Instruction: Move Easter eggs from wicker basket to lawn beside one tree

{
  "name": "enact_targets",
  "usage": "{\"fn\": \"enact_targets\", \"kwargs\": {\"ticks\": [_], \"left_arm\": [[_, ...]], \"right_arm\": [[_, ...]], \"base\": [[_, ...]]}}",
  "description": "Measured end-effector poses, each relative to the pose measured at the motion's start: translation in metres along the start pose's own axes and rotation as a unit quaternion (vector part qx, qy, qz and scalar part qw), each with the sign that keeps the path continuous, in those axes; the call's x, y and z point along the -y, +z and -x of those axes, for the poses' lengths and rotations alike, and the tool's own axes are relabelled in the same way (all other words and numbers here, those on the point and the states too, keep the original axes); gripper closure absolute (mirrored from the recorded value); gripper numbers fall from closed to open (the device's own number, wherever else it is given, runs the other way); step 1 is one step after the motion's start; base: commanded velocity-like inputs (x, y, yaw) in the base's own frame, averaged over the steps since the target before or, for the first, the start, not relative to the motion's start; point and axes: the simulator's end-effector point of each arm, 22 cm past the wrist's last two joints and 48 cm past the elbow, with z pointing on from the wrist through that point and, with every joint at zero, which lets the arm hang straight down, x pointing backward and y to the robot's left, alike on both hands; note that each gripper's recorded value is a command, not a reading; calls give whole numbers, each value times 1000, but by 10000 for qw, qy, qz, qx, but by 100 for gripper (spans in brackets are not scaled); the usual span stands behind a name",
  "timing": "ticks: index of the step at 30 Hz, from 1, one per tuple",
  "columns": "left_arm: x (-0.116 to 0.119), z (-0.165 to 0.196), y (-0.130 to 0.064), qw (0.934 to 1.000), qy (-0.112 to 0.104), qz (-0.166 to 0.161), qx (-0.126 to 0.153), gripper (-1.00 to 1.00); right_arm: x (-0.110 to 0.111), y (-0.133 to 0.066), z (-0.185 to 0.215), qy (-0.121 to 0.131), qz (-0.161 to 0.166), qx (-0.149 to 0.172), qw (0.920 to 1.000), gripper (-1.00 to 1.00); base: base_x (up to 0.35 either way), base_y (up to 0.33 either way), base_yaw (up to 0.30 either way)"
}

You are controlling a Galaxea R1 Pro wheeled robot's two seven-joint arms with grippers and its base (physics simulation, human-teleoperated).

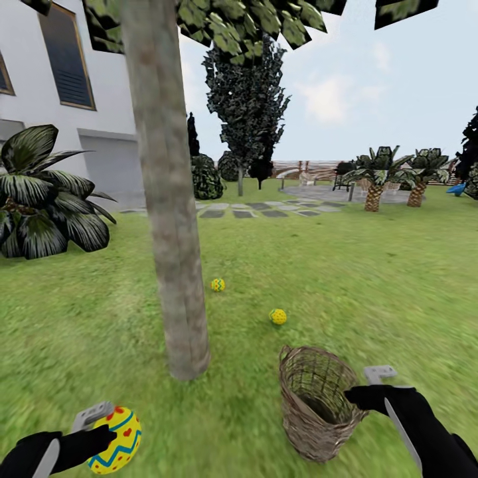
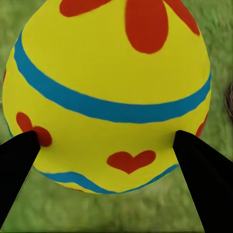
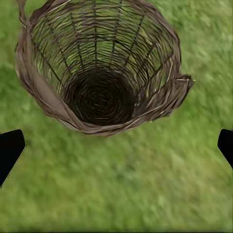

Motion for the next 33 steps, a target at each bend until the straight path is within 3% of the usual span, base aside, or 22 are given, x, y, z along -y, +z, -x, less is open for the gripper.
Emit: {"fn": "enact_targets", "kwargs": {"ticks": [12, 18, 28, 33], "left_arm": [[6, 8, -3, 9999, 68, -51, 106, 100], [25, 4, 0, 9992, 364, -145, 30, 100], [27, -3, 3, 9992, 359, -159, -42, 100], [34, -26, 14, 9983, 458, -187, -314, 100]], "right_arm": [[-2, 0, 0, -11, 4, 1, 10000, -100], [4, -1, 0, 44, -33, 9, 10000, -100], [13, -2, 0, 168, -79, 16, 9998, -100], [19, -3, 1, 160, -123, 16, 9998, -100]], "base": [[168, 279, 0], [100, 292, -1], [96, 113, -253], [18, 13, -280]]}}
